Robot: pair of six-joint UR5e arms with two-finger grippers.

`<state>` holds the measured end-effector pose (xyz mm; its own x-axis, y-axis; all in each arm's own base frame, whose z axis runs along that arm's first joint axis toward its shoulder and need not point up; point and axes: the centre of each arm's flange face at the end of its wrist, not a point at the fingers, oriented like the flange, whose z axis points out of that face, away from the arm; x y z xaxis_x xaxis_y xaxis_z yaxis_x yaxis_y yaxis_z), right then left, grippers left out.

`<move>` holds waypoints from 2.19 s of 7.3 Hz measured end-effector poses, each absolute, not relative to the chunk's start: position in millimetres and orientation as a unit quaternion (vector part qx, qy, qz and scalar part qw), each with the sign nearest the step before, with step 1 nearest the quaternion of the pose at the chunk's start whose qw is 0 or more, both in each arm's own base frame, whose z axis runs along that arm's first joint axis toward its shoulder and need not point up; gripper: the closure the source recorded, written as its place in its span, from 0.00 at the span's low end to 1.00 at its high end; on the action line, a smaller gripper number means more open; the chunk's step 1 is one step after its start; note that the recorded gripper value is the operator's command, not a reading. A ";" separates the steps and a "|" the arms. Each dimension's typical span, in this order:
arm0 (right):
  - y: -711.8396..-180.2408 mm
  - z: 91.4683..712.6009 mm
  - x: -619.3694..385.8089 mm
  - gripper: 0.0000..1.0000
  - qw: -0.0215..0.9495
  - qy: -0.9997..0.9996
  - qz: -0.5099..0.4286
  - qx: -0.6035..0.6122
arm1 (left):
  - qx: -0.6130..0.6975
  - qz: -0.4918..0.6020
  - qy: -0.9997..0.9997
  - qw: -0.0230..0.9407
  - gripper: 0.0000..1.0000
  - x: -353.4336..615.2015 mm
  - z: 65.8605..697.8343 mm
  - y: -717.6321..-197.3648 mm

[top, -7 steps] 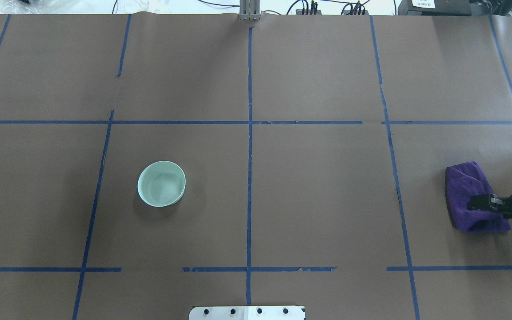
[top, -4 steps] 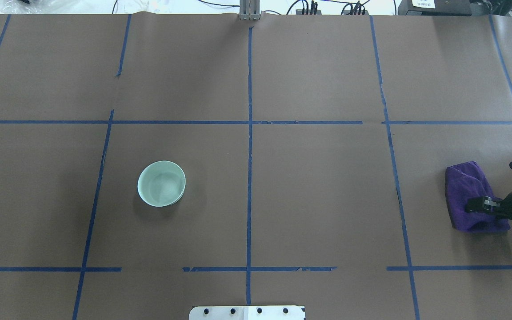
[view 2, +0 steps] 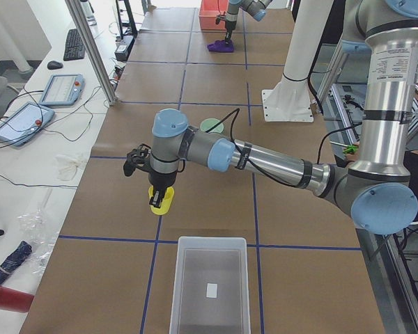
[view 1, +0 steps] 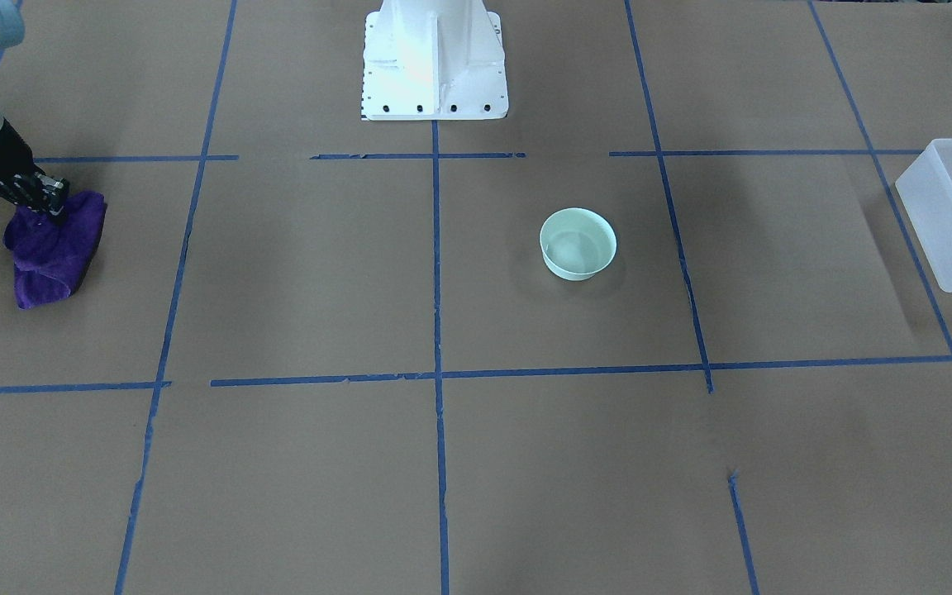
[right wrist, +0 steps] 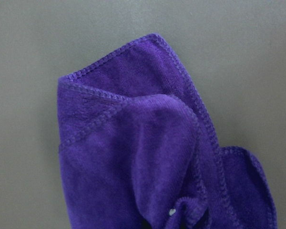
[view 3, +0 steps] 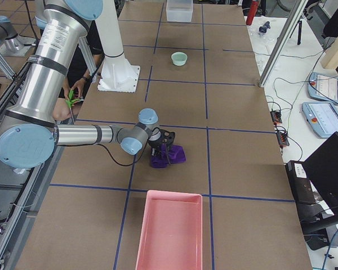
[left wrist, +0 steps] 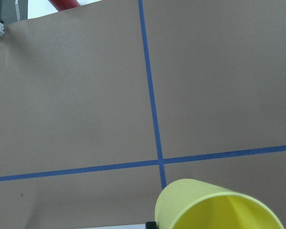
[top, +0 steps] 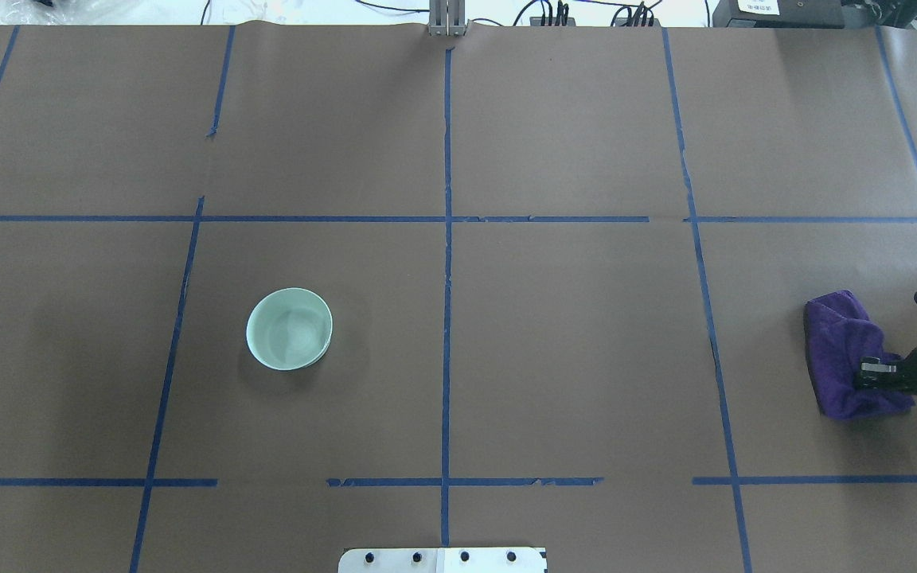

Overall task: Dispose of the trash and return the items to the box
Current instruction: 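Lower the right gripper onto the purple cloth and pinch it, then lift the cloth with the right gripper while the left carries the cup away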

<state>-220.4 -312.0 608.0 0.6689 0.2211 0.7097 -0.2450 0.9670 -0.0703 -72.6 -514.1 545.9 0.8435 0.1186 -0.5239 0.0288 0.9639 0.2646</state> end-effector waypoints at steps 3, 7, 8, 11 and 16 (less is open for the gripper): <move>-312.5 574.5 -207.0 1.00 0.904 -0.408 0.128 0.017 | 0.122 0.042 0.267 0.955 1.00 -111.4 589.6 -505.7; -361.5 498.4 -121.2 1.00 0.918 -0.377 0.118 0.034 | 0.059 0.050 0.276 0.958 1.00 -120.0 676.5 -437.6; -386.0 477.9 -93.4 1.00 0.927 -0.357 0.104 0.047 | 0.044 0.046 0.285 0.956 1.00 -116.5 692.4 -420.8; -432.4 441.6 -15.8 1.00 0.942 -0.320 0.064 0.076 | 0.033 0.069 0.340 0.937 1.00 -82.2 757.4 -398.1; -433.9 445.1 57.5 1.00 0.949 -0.292 0.009 0.117 | 0.055 0.118 0.378 0.917 0.00 -32.5 801.8 -389.9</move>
<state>57.5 -433.9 445.1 0.8293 -0.0508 0.5566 -0.0862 0.9723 0.2172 -32.5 -389.9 801.8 0.6871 0.2569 -0.6797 -0.1745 0.9664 0.1889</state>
